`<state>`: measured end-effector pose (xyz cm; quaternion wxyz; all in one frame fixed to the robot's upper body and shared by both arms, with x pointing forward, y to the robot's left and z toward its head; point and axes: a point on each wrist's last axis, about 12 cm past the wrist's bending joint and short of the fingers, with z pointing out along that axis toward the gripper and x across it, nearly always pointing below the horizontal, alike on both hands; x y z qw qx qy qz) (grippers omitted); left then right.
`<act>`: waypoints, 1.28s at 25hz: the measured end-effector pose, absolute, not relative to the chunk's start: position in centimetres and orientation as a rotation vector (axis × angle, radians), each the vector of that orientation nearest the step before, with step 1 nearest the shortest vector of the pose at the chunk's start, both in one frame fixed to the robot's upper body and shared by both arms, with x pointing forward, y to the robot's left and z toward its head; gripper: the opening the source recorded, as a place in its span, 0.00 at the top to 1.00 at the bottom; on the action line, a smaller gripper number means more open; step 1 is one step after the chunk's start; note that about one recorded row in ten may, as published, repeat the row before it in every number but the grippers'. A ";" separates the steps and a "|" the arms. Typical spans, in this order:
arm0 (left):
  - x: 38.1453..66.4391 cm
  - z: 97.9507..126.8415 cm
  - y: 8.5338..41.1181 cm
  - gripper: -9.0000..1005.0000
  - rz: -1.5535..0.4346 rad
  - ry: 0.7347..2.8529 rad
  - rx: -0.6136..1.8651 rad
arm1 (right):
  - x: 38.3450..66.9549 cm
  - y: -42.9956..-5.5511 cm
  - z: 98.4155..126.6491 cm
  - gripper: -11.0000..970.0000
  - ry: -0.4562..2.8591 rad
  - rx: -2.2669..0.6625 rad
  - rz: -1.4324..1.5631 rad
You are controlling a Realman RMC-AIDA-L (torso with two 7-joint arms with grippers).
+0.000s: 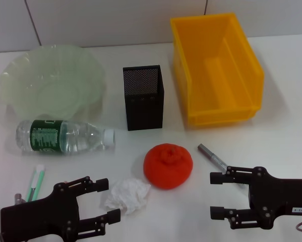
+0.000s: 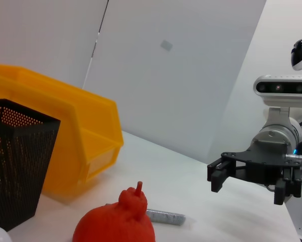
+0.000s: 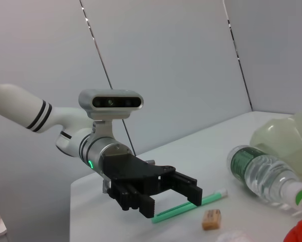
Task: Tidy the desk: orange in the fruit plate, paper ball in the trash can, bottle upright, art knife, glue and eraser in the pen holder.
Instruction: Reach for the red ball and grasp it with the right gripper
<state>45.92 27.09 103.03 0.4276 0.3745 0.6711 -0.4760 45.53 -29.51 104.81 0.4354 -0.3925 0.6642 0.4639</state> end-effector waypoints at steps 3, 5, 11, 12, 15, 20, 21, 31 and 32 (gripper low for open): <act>45.9 103.0 27.1 0.22 -1.189 1.677 0.935 | 45.5 -29.5 104.8 0.21 1.655 -0.976 1.154; 45.9 103.0 27.1 0.22 -1.189 1.677 0.935 | 45.5 -29.5 104.7 0.21 1.656 -0.976 1.153; 45.9 103.0 27.1 0.22 -1.187 1.675 0.936 | 45.6 -29.4 104.6 0.21 1.660 -0.975 1.149; 45.9 103.0 27.1 0.22 -1.187 1.675 0.936 | 45.5 -29.4 104.6 0.21 1.658 -0.977 1.148; 45.9 103.0 27.1 0.22 -1.186 1.673 0.938 | 45.5 -29.4 104.6 0.21 1.649 -0.981 1.142; 45.7 103.1 27.5 0.22 -1.166 1.665 0.917 | 45.5 -29.7 104.7 0.21 1.607 -0.951 1.083; 45.7 103.1 27.5 0.22 -1.165 1.665 0.915 | 45.5 -29.7 104.7 0.21 1.607 -0.951 1.083; 44.7 103.2 27.7 0.22 -1.195 1.640 0.900 | 46.2 -29.5 104.0 0.21 1.505 -0.795 0.882; 44.7 103.2 27.7 0.22 -1.195 1.640 0.900 | 46.4 -29.4 104.0 0.21 1.507 -0.800 0.881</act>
